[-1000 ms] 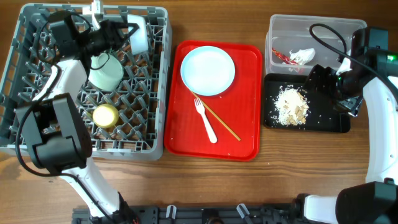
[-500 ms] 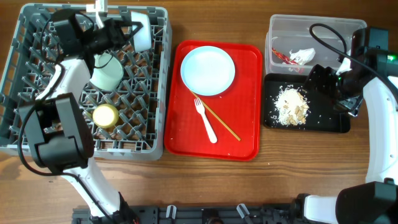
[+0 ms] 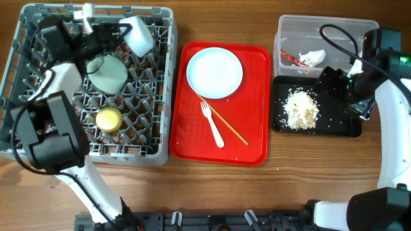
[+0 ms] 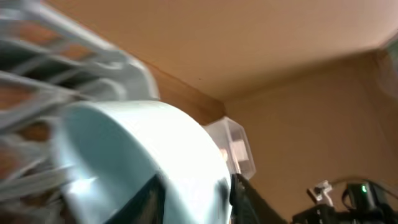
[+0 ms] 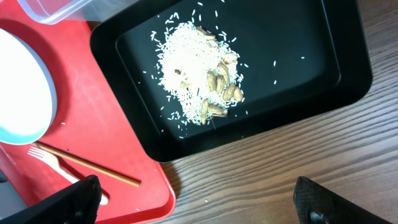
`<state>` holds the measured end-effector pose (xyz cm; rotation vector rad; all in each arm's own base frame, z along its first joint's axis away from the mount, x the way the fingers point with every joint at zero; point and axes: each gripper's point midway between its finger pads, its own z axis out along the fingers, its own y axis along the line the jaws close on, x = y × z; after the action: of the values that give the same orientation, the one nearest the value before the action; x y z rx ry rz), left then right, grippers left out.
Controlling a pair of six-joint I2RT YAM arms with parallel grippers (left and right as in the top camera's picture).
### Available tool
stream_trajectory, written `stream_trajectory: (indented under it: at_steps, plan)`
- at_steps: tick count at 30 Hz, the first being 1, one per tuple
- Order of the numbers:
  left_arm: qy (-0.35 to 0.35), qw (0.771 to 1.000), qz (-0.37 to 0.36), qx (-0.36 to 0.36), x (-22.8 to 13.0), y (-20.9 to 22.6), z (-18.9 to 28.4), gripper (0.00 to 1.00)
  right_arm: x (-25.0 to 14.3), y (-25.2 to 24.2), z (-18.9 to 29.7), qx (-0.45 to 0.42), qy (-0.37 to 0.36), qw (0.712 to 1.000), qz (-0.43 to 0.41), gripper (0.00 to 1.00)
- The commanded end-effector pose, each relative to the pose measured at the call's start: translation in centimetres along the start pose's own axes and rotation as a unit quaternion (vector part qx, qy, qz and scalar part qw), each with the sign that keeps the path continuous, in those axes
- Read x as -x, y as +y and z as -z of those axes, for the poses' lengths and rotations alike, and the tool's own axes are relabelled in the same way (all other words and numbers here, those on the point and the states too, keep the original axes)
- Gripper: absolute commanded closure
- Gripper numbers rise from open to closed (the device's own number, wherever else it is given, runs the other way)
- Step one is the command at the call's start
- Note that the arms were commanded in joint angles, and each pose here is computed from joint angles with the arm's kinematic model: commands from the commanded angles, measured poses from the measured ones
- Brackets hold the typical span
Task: Sort waste into correct bins and load items into the dishwasher rack
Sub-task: 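Carry the light-blue bowl into the dish rack and release, then lower the left gripper onto the white fork and grasp it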
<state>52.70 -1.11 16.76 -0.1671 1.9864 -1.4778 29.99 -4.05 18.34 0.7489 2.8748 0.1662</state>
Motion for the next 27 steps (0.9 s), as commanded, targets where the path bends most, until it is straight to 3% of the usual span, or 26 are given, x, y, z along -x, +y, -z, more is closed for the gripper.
stream_trajectory:
  at_steps: [1, 3, 5, 6, 10, 14, 16, 18, 20, 23, 27]
  plan:
    - [-0.024, 0.999, 0.022, 0.015, 0.9, 2.6, 2.8, 0.53, 0.4, 0.2, 0.6, 0.006, -0.011, 1.0, 0.006, 0.0]
    - [-0.038, 0.999, 0.015, 0.016, 1.8, 2.2, 4.4, 0.46, 0.4, 0.2, 0.6, 0.006, -0.011, 1.0, 0.006, 0.0]
    - [-0.062, 0.998, -0.007, 0.021, 3.3, 0.6, 6.6, 0.2, 0.3, 0.2, 0.6, 0.006, -0.011, 1.0, 0.006, 0.0]
    - [-0.074, 0.997, -0.021, 0.022, 4.0, -0.6, 7.7, 0.02, 0.3, 0.3, 0.6, 0.006, -0.011, 1.0, 0.006, 0.0]
    - [-0.093, 0.993, -0.072, 0.019, 5.3, -6.5, 9.7, 0.0, 0.3, 0.2, 0.6, 0.006, -0.011, 1.0, 0.006, 0.0]
    - [-0.079, 0.994, -0.044, 0.058, 3.0, -10.1, 8.2, 0.0, 0.3, 0.2, 0.6, 0.006, -0.011, 1.0, 0.008, 0.0]
    - [-0.068, 0.984, -0.03, 0.161, 0.3, -9.2, 6.7, 0.0, 0.3, 0.2, 0.6, 0.005, -0.009, 1.0, 0.008, 0.0]
    - [-0.048, 0.958, -0.004, 0.283, -3.1, -7.8, 5.8, 0.0, 0.2, 0.2, 0.6, 0.005, -0.009, 1.0, 0.008, 0.0]
    - [-0.013, 0.939, -0.003, 0.344, -6.5, -8.0, 4.6, 0.0, 0.2, 0.2, 0.6, 0.005, -0.009, 1.0, 0.008, 0.0]
    - [0.053, 0.913, -0.024, 0.405, -11.9, -9.0, 2.7, 0.0, 0.2, 0.2, 0.6, 0.005, -0.009, 1.0, 0.008, 0.0]
    - [0.138, 0.908, -0.047, 0.394, -17.5, -11.1, -0.3, 0.0, 0.3, 0.2, 0.6, 0.005, -0.009, 1.0, 0.008, 0.0]
